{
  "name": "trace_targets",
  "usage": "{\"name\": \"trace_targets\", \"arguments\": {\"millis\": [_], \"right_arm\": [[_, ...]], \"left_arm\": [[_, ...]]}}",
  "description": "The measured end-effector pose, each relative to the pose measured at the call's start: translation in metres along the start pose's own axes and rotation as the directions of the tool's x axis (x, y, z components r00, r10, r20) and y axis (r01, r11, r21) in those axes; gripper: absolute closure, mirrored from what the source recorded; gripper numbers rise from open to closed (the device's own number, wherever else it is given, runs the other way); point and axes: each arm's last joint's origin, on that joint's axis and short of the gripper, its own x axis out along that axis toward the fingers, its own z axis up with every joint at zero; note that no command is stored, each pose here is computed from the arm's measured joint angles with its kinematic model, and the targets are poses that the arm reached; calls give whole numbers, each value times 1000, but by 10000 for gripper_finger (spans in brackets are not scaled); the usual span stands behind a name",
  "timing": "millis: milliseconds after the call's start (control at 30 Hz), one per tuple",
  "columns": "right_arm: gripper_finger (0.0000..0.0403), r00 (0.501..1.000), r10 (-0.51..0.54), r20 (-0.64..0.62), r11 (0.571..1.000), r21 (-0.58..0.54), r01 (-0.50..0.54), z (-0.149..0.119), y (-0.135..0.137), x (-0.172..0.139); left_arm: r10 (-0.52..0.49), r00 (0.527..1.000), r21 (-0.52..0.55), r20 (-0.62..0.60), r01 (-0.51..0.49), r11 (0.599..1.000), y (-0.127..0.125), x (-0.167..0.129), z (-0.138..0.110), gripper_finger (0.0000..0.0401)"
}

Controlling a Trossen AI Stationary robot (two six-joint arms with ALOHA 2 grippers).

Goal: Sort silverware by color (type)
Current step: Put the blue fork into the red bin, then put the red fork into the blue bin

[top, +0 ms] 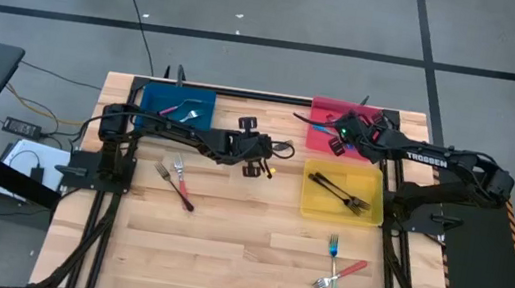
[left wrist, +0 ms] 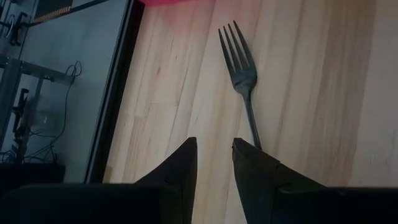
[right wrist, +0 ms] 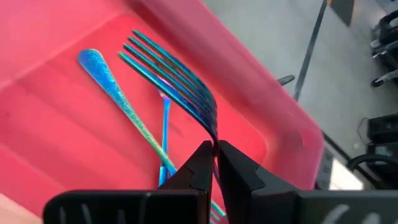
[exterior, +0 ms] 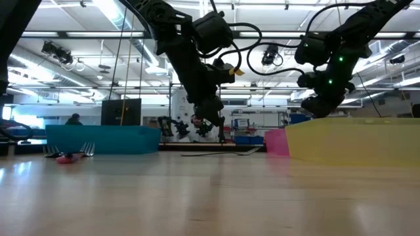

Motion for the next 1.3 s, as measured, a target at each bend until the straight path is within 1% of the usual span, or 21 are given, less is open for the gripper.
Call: {"name": "trace_targets", "arguments": {"millis": [133,300,333,433,533,600,700,833,900,1000,1133,1200,1233,1300], "right_arm": [[371,999,43,0,999,29,-43,1,0,2],[364,999,47,14,999,18,-47,3,0,2],[361,999,47,17,999,9,-48,3,0,2],[346,999,49,16,997,-64,-48,3,0,2],[324,997,70,13,993,-92,-69,3,0,2],[309,997,74,13,994,-78,-72,3,0,2],[291,997,74,17,997,-28,-73,3,0,2],[281,997,77,24,997,21,-77,5,0,1],[281,996,79,37,996,30,-80,9,0,-1],[280,995,81,57,997,7,-81,18,-3,-6],[280,993,91,75,996,5,-92,33,-6,-17],[280,991,120,60,992,29,-122,40,-8,-26],[280,987,155,38,987,43,-156,42,-9,-31],[281,963,266,-29,963,62,-264,44,-9,-41]], "left_arm": [[0,1000,3,0,0,1000,0,0,0,296],[0,1000,15,2,0,1000,0,0,0,296],[0,1000,15,2,0,1000,0,0,0,296],[2,1000,10,10,-2,1000,0,0,1,296],[7,1000,-5,31,-7,1000,1,0,3,296],[11,999,-14,44,-10,1000,1,0,5,296],[13,999,-20,52,-12,1000,1,0,6,296],[13,999,-19,52,-12,1000,1,0,6,296],[13,999,-19,52,-12,1000,1,0,6,296],[13,999,-19,52,-12,1000,1,0,6,296],[13,999,-18,52,-12,1000,1,0,6,296],[13,999,-18,52,-12,1000,1,0,6,296],[13,999,-18,52,-12,1000,1,0,6,296],[13,999,-17,51,-12,1000,1,0,5,296]]}}
